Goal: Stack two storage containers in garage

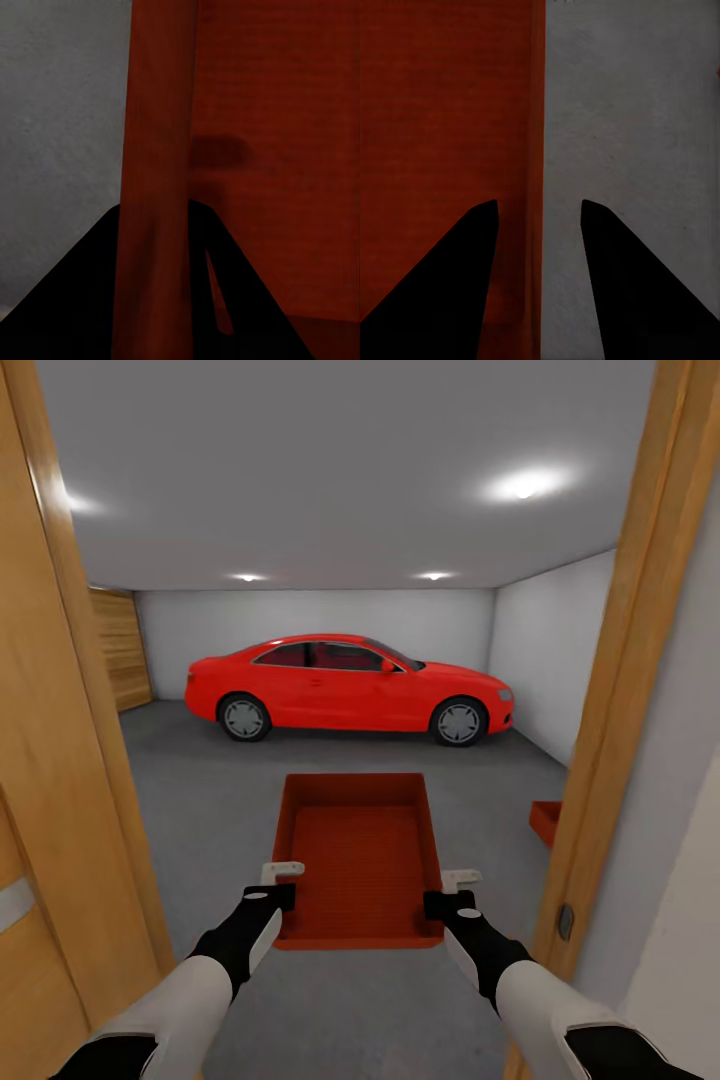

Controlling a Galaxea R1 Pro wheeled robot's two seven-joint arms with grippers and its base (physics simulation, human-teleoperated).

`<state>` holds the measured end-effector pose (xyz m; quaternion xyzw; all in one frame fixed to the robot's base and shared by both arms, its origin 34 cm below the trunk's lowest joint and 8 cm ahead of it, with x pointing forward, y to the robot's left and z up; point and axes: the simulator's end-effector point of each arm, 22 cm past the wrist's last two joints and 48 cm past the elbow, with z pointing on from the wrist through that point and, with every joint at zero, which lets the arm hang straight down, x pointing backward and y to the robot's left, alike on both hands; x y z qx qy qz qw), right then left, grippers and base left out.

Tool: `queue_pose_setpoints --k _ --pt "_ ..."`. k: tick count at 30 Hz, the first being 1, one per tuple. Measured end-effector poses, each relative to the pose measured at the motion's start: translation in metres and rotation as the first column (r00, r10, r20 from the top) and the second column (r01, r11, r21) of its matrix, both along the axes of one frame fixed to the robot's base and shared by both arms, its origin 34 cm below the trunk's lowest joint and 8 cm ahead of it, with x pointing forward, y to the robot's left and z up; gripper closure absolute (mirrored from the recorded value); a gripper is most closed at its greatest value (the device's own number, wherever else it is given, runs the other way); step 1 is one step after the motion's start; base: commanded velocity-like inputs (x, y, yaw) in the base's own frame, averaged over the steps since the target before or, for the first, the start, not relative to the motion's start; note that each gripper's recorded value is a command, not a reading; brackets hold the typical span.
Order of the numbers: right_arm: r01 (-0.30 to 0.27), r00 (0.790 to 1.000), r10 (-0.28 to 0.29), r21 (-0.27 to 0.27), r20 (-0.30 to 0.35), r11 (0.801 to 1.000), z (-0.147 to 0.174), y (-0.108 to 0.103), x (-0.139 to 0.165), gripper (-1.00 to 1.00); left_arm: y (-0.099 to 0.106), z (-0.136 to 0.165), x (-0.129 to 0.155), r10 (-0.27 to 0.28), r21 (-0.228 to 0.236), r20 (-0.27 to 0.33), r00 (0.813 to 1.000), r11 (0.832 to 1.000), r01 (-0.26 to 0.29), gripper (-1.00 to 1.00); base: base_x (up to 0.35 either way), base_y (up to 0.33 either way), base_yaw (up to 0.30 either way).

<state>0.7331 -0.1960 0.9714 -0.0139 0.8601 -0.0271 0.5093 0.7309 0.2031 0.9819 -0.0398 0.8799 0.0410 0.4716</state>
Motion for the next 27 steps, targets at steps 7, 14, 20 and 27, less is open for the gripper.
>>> queue_pose_setpoints --k 7,14,20,27 --pt "0.000 1.000 0.000 0.000 0.000 1.000 0.0000 0.0000 0.0002 1.00 0.0000 0.0000 0.0002 0.000 0.000 0.000 1.000 1.000 0.000 1.00 0.022 0.016 -0.002" --pt "0.000 1.000 0.000 0.000 0.001 1.000 0.0004 -0.0001 0.0001 1.00 -0.0001 0.0004 0.0001 0.000 0.001 0.001 1.000 1.000 0.000 1.00 0.043 0.027 0.000" --pt "0.000 1.000 0.000 0.000 0.002 1.000 0.0005 -0.0002 0.0001 1.00 -0.0002 0.0005 0.0001 0.000 0.000 0.002 1.000 1.000 0.000 1.00 0.161 0.126 0.000" --pt "0.000 1.000 0.000 0.000 0.001 1.000 0.0002 -0.0003 0.0003 1.00 -0.0003 0.0002 0.0003 0.000 0.000 0.002 1.000 1.000 0.000 1.00 0.029 0.020 0.000"
